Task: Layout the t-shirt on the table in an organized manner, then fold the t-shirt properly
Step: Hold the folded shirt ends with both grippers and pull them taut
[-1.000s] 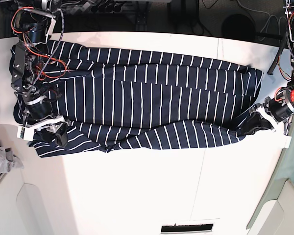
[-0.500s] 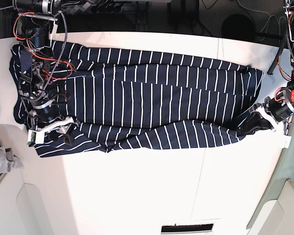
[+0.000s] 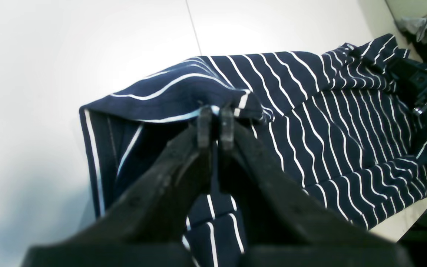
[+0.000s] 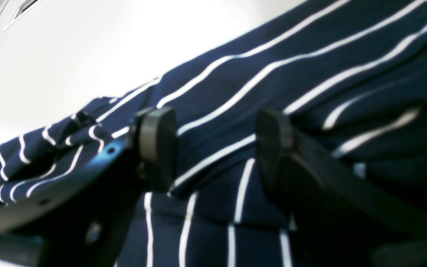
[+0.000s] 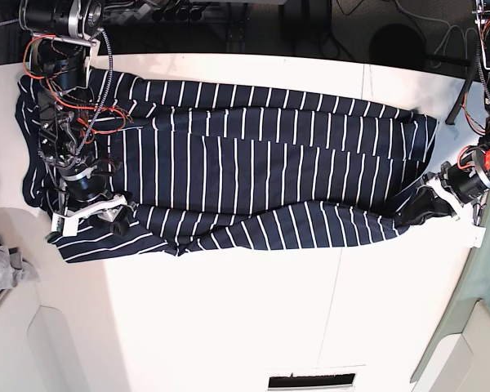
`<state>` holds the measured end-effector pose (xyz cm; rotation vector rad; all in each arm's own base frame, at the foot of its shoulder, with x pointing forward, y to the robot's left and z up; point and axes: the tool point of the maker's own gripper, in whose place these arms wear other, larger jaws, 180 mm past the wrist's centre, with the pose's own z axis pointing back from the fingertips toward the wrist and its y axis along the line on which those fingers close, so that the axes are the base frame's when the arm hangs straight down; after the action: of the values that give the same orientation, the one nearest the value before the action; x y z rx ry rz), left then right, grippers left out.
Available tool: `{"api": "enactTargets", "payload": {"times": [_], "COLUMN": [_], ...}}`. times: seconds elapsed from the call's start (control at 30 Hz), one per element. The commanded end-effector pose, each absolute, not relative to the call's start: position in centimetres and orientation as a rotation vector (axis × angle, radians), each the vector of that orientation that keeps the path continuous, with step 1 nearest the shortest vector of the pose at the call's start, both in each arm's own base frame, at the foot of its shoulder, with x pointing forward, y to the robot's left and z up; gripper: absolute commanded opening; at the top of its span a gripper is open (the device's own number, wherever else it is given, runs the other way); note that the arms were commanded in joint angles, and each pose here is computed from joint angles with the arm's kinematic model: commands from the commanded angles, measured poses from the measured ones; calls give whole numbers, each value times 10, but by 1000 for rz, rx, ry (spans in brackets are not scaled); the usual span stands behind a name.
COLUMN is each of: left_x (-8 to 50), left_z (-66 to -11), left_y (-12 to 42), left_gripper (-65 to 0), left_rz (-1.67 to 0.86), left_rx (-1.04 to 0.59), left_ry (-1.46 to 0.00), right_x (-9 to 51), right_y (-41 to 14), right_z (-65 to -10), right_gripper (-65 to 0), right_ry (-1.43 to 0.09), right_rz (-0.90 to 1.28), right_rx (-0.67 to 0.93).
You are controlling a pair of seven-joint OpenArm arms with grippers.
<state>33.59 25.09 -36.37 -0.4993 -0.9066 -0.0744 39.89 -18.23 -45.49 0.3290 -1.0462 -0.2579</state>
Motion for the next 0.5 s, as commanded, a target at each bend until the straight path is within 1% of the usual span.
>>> {"api": "enactTargets", "payload": {"times": [0.0,0.17,0.33,0.47], "left_x": [346,341,341,341], "left_z": [-343,-348,-349,-349], "left_y": [257,257,257,257], "left_gripper": [-650,-650,-650,-650], "left_rz": [-91,-87,-87,-86], "left_rx": [-500,-500,-500,-500], "left_ry": [-969,-955,-955,-957], "right_x": [410,411,407,405], "right_y": [-189,-203,-214,-226], "right_z": [-440,-433,-436,-434], "right_gripper": [-308,-309,-309,-309], "right_ry": [-1095,-1127,-1098,-1113], "right_rz": [-266,-346,-435,-497], "right_rx": [333,367,398,400]}}
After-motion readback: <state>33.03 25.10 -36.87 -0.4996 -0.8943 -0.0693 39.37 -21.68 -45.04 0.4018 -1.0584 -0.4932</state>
